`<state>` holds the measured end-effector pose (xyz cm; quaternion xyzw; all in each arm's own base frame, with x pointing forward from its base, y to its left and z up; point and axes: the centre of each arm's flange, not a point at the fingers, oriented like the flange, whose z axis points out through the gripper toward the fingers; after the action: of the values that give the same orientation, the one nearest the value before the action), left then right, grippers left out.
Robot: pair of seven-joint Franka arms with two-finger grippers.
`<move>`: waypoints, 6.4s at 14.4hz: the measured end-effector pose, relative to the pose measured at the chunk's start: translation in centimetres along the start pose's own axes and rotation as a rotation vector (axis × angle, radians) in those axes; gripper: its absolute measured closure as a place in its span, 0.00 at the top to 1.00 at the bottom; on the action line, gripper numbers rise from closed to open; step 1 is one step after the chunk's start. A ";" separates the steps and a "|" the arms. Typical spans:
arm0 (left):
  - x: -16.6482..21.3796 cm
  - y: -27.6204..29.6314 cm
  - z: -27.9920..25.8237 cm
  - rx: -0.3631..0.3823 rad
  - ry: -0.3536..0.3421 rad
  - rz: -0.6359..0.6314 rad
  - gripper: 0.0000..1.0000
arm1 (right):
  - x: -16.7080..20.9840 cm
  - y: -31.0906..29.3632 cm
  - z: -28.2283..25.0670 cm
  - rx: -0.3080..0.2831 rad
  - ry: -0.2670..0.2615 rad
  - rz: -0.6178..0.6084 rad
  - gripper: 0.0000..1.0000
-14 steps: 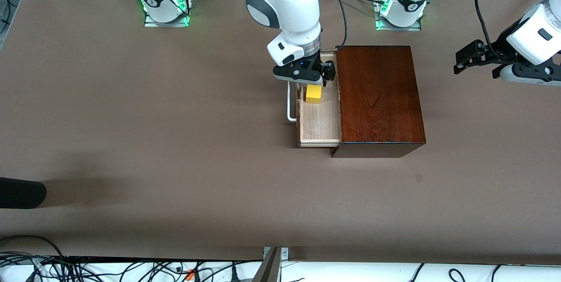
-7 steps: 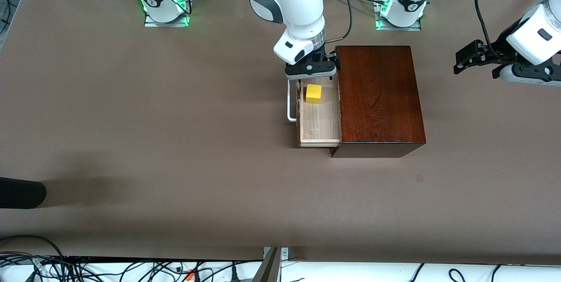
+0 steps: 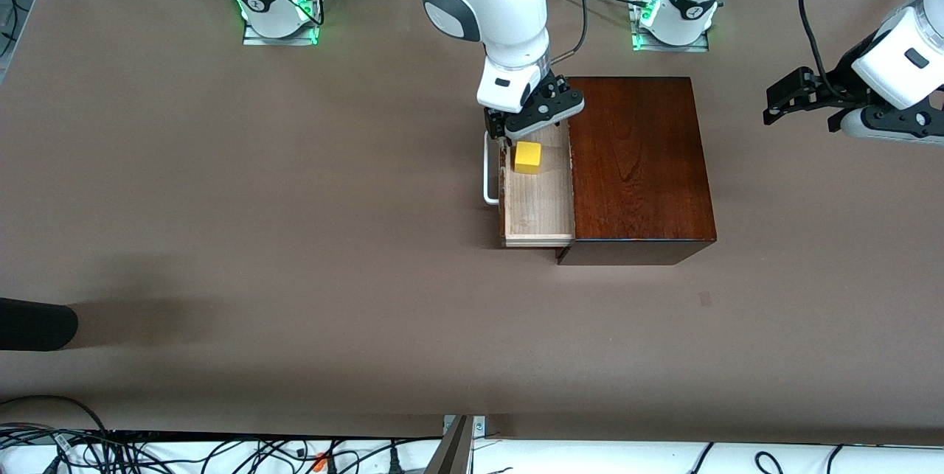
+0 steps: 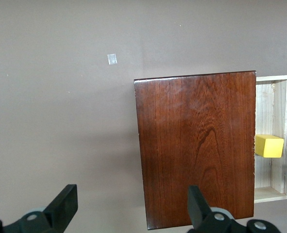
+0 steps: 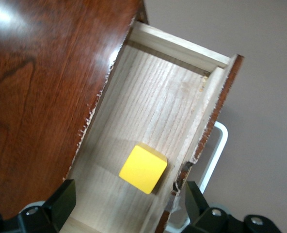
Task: Open drawer, take yellow block, close drawer
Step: 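Lower the right gripper and grasp the yellow cube, then lift the yellow cube out and carry it beside the box, then lower the cube onto the table while the left gripper reaches the drawer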
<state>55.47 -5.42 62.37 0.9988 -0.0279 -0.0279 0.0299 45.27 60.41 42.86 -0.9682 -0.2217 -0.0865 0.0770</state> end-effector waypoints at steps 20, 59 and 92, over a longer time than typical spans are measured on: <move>0.0 0.0 0.0 0.000 0.001 0.000 1.00 | -1.6 -1.1 7.4 -0.038 -0.070 -0.642 1.00; 0.1 0.0 0.0 0.000 0.006 0.000 1.00 | 3.1 4.0 -8.2 -0.037 -0.008 -0.553 0.56; 0.1 0.6 0.0 0.000 0.007 0.012 1.00 | -14.8 55.5 3.4 -0.078 -0.305 0.409 0.56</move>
<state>55.51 -6.06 62.40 0.9987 -0.0336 -0.0241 0.0302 57.15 5.54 30.45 -0.9970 -0.0271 0.0695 0.0209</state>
